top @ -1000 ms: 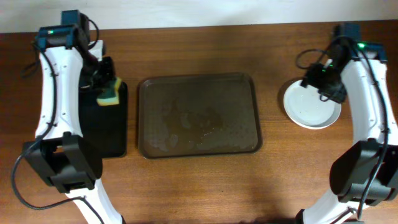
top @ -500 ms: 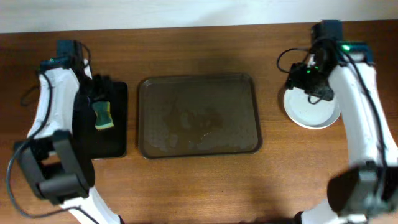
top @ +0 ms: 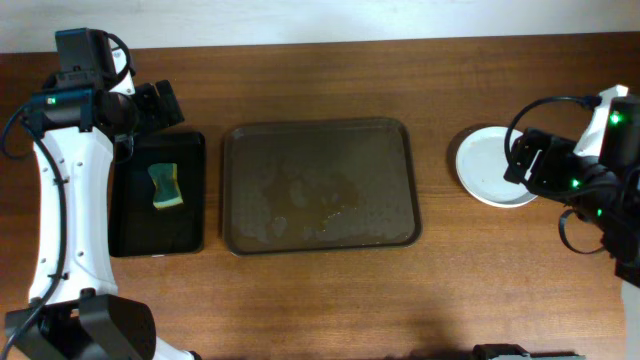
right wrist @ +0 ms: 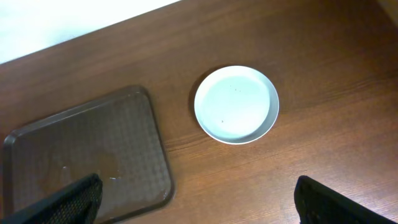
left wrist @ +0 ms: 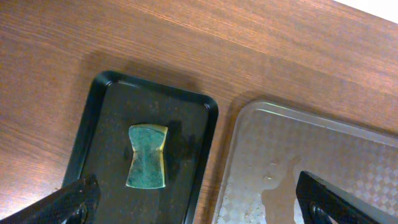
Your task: Clean dirty plates on tray and stack at the side
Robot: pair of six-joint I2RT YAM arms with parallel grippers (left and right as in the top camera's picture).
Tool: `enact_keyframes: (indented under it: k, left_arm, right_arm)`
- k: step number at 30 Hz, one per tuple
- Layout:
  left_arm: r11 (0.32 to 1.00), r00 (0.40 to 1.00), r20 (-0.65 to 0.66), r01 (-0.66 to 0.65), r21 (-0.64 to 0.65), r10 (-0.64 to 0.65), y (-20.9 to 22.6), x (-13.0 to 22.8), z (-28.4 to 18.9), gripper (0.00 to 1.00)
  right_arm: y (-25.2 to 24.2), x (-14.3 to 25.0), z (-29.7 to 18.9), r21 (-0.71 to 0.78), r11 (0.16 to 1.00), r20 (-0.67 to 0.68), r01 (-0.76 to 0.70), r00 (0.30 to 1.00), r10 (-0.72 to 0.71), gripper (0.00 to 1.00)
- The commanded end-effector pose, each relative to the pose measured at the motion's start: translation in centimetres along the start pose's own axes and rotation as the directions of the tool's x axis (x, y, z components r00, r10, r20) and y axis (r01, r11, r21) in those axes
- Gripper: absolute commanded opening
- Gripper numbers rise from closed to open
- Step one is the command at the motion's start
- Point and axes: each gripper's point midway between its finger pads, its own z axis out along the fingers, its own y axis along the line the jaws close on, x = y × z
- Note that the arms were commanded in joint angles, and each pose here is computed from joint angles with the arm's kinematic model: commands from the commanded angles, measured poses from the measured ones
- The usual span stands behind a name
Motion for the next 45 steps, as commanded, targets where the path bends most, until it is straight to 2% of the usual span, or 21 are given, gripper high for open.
enact_keyframes:
  k: [1, 3, 4, 9, 11, 15, 20, 23, 26, 45]
  left_arm:
    - [1.000, 1.000, -0.009, 0.006, 0.007, -0.006, 0.0, 0.2, 0.2, 0.99]
    - [1.000, 1.000, -0.009, 0.006, 0.007, -0.006, 0.0, 0.2, 0.2, 0.99]
    - [1.000, 1.000, -0.009, 0.006, 0.007, -0.006, 0.0, 0.2, 0.2, 0.99]
    - [1.000, 1.000, -0.009, 0.006, 0.007, -0.006, 0.0, 0.2, 0.2, 0.99]
    - [1.000, 1.000, -0.009, 0.006, 0.007, -0.006, 0.0, 0.2, 0.2, 0.99]
    - [1.000, 1.000, -0.009, 0.006, 0.007, -0.006, 0.0, 0.2, 0.2, 0.99]
    - [1.000, 1.000, -0.009, 0.006, 0.007, -0.006, 0.0, 0.2, 0.2, 0.99]
    - [1.000, 1.000, -0.009, 0.006, 0.007, -0.006, 0.0, 0.2, 0.2, 0.99]
    - [1.000, 1.000, -0.009, 0.006, 0.007, -0.006, 0.0, 0.2, 0.2, 0.99]
    - [1.000, 1.000, -0.012, 0.005, -0.024, -0.006, 0.6, 0.3, 0.2, 0.99]
  right_arm:
    - [0.1, -0.4, 0.2, -0.005, 1.000, 0.054, 0.008, 0.999, -0.008, 0.98]
    - [0.3, -0.3, 1.3, -0.049, 0.999, 0.193, 0.004, 0.981, 0.005, 0.98]
    - [0.3, 1.0, 2.1, -0.094, 0.995, 0.288, 0.016, 0.958, 0.012, 0.98]
    - [-0.3, 8.9, 4.2, -0.206, 0.974, 0.531, 0.091, 0.847, 0.033, 0.98]
    - [0.1, 10.5, 5.4, -0.239, 0.962, 0.622, 0.132, 0.782, 0.047, 0.98]
    - [0.4, 11.7, 6.6, -0.287, 0.944, 0.726, 0.164, 0.680, 0.103, 0.98]
    - [0.6, 11.9, 7.7, -0.307, 0.935, 0.784, 0.179, 0.605, 0.141, 0.98]
    - [0.5, 12.9, 9.3, -0.296, 0.939, 0.765, 0.176, 0.632, 0.123, 0.98]
    - [0.1, 16.2, 13.0, -0.273, 0.949, 0.636, 0.160, 0.770, 0.053, 0.98]
    - [0.3, 16.3, 13.0, -0.279, 0.946, 0.633, 0.165, 0.773, 0.052, 0.99]
